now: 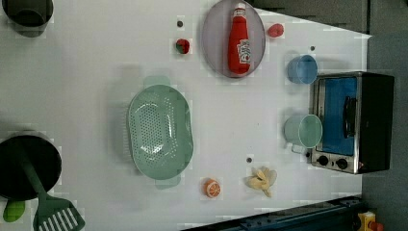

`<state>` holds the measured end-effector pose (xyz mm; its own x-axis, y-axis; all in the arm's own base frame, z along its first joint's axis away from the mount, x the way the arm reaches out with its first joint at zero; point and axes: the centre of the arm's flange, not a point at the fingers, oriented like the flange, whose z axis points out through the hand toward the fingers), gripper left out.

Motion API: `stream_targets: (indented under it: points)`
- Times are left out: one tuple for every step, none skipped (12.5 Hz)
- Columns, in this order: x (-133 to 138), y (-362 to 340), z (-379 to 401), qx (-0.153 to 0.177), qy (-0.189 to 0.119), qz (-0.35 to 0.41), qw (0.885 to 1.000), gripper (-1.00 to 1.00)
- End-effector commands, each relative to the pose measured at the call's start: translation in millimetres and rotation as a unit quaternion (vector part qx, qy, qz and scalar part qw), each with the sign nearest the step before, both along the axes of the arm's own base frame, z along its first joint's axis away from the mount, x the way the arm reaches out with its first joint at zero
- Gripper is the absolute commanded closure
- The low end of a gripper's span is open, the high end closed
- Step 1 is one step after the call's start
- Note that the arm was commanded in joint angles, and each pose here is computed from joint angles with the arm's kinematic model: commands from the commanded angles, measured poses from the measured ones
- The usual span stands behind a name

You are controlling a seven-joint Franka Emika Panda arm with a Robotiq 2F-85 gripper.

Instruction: Drag strainer right to left.

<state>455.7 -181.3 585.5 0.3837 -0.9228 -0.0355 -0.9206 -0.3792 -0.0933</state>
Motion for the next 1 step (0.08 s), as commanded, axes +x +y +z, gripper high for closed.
stream_targets:
  points:
    - [31.7,109.1,-17.7,-0.038,0.029,0.155,0.987,-1.0]
